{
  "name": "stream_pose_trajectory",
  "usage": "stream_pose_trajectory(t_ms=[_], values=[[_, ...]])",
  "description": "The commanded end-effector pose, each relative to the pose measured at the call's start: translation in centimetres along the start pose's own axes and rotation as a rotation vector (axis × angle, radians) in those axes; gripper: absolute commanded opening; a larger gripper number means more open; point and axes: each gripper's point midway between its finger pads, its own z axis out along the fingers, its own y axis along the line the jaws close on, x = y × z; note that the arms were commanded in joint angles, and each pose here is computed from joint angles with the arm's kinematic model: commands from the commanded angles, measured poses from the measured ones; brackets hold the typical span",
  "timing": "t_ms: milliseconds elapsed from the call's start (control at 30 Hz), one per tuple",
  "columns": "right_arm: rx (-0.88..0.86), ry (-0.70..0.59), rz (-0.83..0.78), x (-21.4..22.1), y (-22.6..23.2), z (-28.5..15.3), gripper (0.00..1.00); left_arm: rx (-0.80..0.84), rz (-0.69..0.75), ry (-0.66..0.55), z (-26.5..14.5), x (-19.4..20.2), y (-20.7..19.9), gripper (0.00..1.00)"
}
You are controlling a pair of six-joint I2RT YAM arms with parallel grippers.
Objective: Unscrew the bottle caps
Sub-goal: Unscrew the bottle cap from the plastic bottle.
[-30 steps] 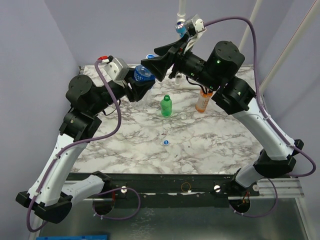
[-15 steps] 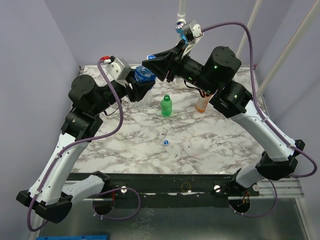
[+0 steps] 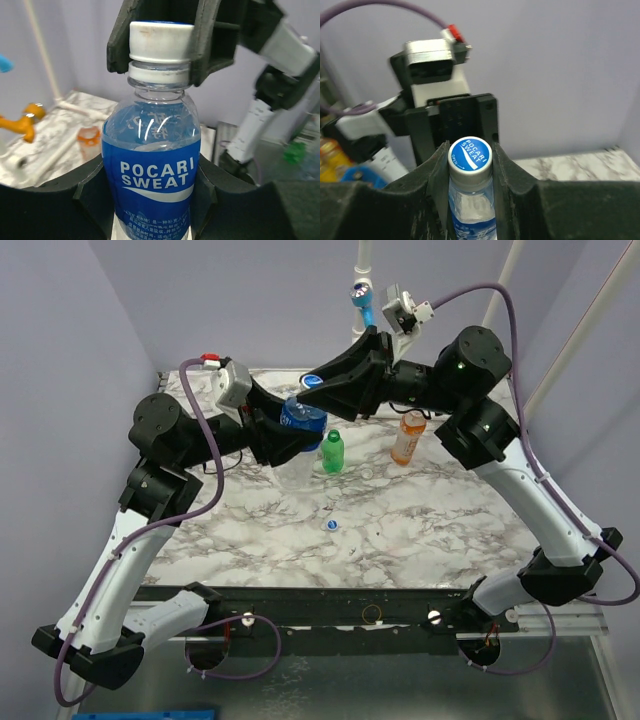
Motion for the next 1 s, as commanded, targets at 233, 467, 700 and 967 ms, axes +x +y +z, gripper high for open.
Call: stream_pose_trajectory(t_ms=[233,467,700,967], values=[[-0.559,0.098,0.023,1.4,6.5,-3.7,0.15,0.384,-0.109,0.068,-2.0,-0.4,-7.9,0.00],[0.158,-0.053,0.007,-2.1,-4.1,-2.1,1.00,0.063,0.002,-0.007,-0.7,0.7,-1.8,0.00],[0.366,-0.028,0.011,-1.7,-6.5,-1.1,1.00,-0.313,0.029,-0.015,-1.2,3.2,5.8,0.00],[0.646,0.057,0.041,1.6,-11.5,-0.6,1.00,-0.388,0.018,-0.013,-1.6,4.1,7.4,0.00]])
